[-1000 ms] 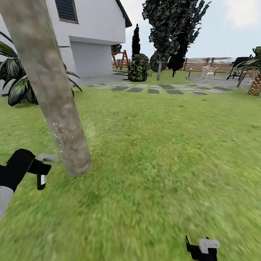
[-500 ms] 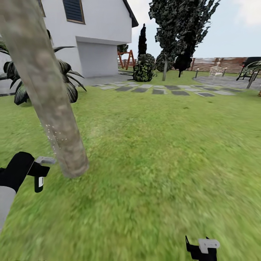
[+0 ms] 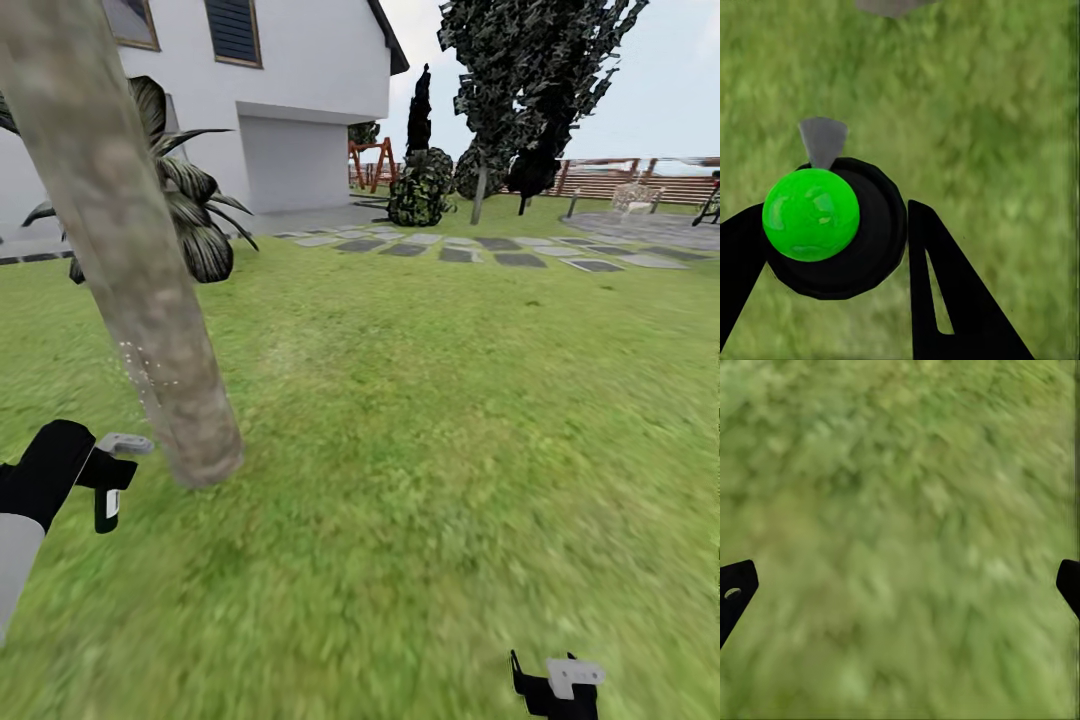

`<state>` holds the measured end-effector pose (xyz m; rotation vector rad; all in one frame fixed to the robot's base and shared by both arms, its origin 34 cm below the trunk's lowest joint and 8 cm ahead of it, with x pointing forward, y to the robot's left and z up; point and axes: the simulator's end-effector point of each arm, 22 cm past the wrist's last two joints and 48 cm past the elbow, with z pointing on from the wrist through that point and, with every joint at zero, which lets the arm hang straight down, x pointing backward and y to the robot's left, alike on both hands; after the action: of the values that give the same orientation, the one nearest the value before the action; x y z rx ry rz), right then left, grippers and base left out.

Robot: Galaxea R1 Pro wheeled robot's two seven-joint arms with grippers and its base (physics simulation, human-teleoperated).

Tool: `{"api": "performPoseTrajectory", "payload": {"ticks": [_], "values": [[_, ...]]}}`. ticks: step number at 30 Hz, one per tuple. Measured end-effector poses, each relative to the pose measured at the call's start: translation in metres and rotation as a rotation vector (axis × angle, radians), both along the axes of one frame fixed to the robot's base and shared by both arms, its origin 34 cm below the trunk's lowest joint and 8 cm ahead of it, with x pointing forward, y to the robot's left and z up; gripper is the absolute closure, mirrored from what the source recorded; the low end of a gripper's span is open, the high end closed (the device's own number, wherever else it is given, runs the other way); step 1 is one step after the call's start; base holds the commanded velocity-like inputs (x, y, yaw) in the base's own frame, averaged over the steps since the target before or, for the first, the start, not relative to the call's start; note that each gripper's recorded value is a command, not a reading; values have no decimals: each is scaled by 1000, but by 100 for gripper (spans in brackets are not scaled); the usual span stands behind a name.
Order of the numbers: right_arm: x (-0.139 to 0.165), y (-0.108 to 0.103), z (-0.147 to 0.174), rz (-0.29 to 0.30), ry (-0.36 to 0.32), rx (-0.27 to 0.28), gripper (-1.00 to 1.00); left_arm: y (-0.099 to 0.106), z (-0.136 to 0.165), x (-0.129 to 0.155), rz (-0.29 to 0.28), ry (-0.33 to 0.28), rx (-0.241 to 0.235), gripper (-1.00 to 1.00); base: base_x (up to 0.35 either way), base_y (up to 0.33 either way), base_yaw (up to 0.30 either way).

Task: In the garden, pick up the pesticide atomizer on the floor and spray pesticide onto both trees until each tree trunk is fully covered.

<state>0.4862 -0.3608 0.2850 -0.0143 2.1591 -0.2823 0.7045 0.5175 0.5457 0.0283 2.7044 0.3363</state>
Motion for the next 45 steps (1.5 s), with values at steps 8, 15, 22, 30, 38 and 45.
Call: {"api": "performPoseTrajectory", "payload": {"ticks": [8, 15, 22, 30, 38, 45], "values": [[0, 0, 0, 0, 0, 0, -100, 1, 0, 0, 2, 0, 1, 100, 80, -266, 9], [0, 1, 0, 1, 0, 1, -100, 16, -12, -12, 40, 38, 49, 100, 35, -266, 216], [0, 1, 0, 1, 0, 2, -100, 12, -22, -8, 19, 14, 25, 100, 115, -254, 276], [0, 0, 0, 0, 1, 0, -100, 13, -25, -6, 10, 4, 29, 100, 240, -186, 85], [-1, -1, 0, 1, 2, 0, -100, 13, -28, -9, 11, 11, 29, 100, 278, -166, 0], [-1, 1, -1, 1, 2, 2, -100, 4, -75, -16, 53, -54, -27, 100, 162, -97, 10]]}}
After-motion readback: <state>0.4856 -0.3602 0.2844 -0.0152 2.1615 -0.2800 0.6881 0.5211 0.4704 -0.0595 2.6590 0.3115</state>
